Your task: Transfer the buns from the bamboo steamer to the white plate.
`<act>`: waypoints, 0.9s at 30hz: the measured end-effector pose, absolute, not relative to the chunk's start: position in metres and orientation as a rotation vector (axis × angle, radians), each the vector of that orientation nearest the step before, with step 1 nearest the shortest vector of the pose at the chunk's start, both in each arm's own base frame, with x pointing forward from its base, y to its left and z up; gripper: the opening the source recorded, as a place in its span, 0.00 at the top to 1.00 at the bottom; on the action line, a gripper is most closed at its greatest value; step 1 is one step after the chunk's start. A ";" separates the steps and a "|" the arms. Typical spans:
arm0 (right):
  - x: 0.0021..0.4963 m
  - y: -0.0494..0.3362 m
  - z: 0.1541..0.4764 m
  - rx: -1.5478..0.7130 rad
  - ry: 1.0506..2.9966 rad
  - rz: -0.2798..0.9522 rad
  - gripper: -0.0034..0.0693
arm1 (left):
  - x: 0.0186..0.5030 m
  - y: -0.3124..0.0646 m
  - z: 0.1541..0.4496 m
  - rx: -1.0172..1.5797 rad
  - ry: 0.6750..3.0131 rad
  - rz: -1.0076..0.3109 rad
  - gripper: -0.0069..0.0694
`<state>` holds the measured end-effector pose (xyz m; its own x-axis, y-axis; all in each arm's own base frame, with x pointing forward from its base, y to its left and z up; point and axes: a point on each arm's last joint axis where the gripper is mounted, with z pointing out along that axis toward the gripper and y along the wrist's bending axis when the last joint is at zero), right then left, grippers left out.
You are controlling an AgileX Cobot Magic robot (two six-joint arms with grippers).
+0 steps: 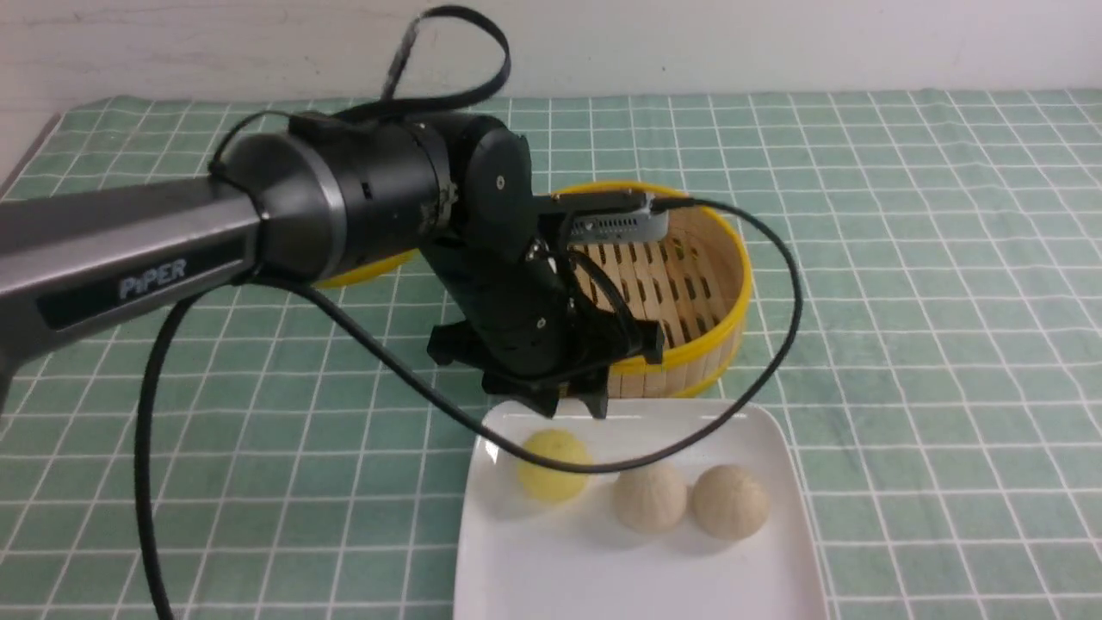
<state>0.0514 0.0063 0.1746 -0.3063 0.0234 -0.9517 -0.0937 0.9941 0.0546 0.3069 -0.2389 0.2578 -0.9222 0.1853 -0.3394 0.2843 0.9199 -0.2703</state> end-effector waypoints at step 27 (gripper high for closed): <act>0.051 0.006 0.175 -0.051 1.879 0.116 0.62 | 0.147 -0.112 0.406 0.448 2.251 -0.518 0.91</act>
<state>0.0514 0.0063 0.1746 -0.3063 0.0234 -0.9517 -0.0937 0.9941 0.0546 0.1472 -0.1123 0.4058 -0.6426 0.1541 -0.7505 0.4666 0.8557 -0.2239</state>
